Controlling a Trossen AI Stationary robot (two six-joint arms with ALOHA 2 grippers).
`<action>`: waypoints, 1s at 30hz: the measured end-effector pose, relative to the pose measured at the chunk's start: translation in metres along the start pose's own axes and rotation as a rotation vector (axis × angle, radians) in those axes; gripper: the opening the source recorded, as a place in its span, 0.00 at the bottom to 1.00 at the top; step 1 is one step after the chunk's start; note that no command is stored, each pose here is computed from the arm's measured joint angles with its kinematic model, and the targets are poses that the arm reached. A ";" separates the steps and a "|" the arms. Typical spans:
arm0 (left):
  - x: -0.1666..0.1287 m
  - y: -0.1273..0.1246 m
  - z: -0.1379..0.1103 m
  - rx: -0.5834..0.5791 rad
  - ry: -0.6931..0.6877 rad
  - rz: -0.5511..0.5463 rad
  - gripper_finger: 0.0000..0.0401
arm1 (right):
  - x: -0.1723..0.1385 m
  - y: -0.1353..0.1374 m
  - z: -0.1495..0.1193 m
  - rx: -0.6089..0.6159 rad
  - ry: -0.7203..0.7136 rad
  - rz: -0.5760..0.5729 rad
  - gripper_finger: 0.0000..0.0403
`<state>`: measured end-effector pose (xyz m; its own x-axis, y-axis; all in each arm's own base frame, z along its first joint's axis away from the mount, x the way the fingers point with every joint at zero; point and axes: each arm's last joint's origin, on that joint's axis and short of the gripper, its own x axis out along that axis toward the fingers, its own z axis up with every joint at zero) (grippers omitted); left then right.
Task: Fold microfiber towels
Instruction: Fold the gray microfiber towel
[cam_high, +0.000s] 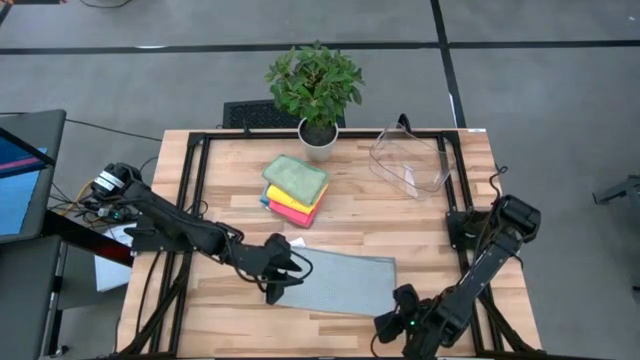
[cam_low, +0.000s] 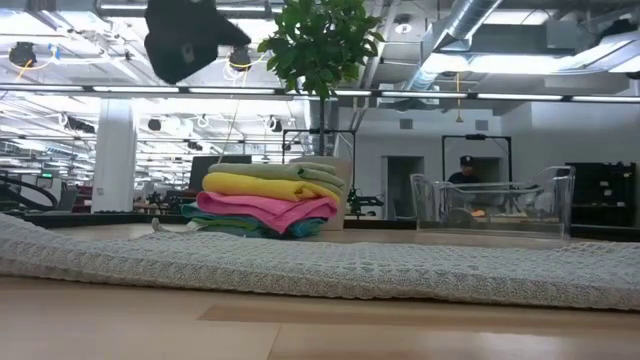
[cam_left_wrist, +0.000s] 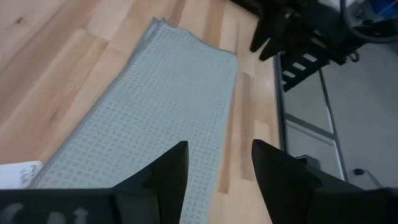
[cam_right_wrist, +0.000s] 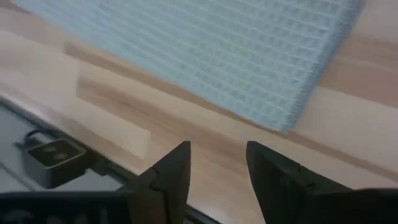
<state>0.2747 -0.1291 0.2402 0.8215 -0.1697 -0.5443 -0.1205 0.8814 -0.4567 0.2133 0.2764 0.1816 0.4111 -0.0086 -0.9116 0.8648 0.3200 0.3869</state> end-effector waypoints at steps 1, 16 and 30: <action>0.001 0.002 -0.002 0.000 0.001 0.007 0.42 | 0.000 -0.001 0.000 0.008 0.007 -0.020 0.44; 0.005 0.013 -0.020 -0.070 0.022 0.012 0.42 | 0.028 0.002 0.024 0.100 0.027 -0.214 0.58; 0.005 0.012 -0.021 -0.077 0.023 0.015 0.42 | 0.034 -0.007 0.025 0.132 0.029 -0.252 0.57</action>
<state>0.2654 -0.1286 0.2172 0.8064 -0.1674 -0.5671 -0.1762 0.8475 -0.5007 0.2284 0.2499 0.1512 0.1712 -0.0445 -0.9842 0.9696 0.1849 0.1603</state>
